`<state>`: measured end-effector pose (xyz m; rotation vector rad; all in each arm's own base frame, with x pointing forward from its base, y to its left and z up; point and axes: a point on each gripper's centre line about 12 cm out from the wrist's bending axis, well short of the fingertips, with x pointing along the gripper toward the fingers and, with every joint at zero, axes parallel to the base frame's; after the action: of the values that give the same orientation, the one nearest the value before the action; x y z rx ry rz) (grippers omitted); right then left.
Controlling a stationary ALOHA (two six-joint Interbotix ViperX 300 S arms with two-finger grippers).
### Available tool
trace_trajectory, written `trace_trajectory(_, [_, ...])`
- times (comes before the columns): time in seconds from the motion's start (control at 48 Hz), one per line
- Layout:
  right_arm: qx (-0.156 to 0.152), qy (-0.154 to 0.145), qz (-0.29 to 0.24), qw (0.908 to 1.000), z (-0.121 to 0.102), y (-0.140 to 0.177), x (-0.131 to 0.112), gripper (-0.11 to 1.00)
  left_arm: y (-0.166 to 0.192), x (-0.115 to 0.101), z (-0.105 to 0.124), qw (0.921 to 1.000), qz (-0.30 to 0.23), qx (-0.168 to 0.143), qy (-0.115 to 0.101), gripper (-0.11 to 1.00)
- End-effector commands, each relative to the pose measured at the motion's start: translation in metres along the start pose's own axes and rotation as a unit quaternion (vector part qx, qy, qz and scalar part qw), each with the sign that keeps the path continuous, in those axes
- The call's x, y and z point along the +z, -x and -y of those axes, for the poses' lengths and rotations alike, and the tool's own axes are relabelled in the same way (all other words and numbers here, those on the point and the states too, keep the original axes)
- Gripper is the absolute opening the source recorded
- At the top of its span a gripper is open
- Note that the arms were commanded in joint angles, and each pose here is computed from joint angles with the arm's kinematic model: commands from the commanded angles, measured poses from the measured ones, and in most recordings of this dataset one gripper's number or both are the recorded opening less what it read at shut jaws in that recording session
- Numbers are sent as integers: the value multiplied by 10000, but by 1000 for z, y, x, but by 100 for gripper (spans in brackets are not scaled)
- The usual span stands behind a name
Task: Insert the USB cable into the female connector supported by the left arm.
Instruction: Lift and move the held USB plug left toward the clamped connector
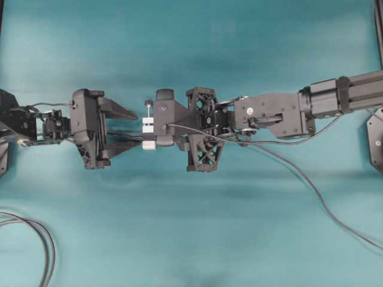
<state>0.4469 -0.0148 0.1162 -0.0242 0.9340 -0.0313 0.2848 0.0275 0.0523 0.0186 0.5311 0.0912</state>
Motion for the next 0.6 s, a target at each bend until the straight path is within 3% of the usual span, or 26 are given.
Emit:
trace_trajectory(0.0, [-13, 5, 207, 9998, 1, 6, 14, 21, -1, 8, -1, 9999, 152, 26, -9, 85])
trace_trajectory(0.583, [-45, -37, 197, 9998, 6, -5, 18, 21, -1, 8, -1, 9999, 145, 26, -16, 85])
